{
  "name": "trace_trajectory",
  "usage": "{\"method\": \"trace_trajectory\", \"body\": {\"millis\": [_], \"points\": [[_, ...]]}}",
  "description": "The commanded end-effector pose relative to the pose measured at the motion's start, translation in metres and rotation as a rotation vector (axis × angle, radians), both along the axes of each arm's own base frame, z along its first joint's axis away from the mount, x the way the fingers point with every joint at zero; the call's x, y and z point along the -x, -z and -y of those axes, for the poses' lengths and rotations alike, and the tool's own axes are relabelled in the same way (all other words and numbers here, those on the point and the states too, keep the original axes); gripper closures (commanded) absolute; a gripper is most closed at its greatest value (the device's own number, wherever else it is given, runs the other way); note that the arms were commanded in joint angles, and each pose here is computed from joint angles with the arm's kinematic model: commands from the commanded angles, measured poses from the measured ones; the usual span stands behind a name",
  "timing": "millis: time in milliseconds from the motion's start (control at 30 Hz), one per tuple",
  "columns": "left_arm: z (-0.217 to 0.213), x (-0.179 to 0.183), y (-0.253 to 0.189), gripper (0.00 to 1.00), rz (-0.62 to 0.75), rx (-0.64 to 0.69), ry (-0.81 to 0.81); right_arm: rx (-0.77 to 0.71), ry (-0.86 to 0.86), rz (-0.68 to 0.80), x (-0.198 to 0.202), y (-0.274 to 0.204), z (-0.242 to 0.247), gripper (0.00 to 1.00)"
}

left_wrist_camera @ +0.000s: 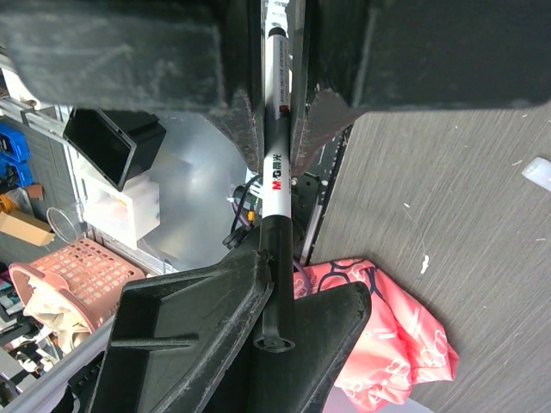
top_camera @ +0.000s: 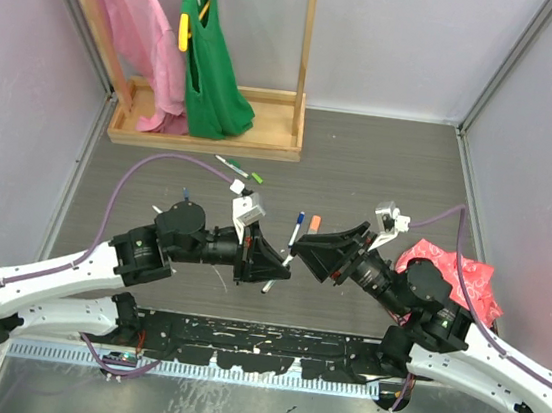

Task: Insert the pens into the pen caps
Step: Press the pen cap onto the pen, then place the pen at the center of the board.

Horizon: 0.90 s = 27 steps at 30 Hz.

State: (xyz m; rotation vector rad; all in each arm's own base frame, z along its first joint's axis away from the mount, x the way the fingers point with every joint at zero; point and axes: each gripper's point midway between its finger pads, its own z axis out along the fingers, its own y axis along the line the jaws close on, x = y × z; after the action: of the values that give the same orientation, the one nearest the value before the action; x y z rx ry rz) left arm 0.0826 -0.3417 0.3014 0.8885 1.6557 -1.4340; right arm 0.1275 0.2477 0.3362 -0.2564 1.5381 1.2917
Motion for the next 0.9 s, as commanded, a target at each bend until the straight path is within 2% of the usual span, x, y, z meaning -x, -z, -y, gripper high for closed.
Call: {"method": "trace_trajectory", "body": {"millis": [0, 233, 567, 733, 867], "points": [[-0.001, 0.005, -0.026, 1.00, 0.051, 0.088, 0.018, -0.008, 0.077, -0.015, -0.009, -0.005, 0.012, 0.52], [-0.006, -0.022, 0.010, 1.00, -0.008, -0.038, -0.147, -0.023, 0.123, 0.021, -0.012, -0.011, 0.025, 0.45], [-0.024, -0.069, 0.072, 1.00, -0.097, -0.270, -0.437, 0.120, 0.250, -0.073, -0.029, 0.033, 0.040, 0.37], [-0.031, -0.089, 0.107, 1.00, -0.136, -0.398, -0.540, 0.214, 0.298, -0.142, -0.035, 0.063, 0.044, 0.25], [-0.033, -0.108, 0.124, 0.99, -0.101, -0.469, -0.592, 0.282, 0.311, -0.179, -0.036, 0.083, 0.044, 0.17]]}}
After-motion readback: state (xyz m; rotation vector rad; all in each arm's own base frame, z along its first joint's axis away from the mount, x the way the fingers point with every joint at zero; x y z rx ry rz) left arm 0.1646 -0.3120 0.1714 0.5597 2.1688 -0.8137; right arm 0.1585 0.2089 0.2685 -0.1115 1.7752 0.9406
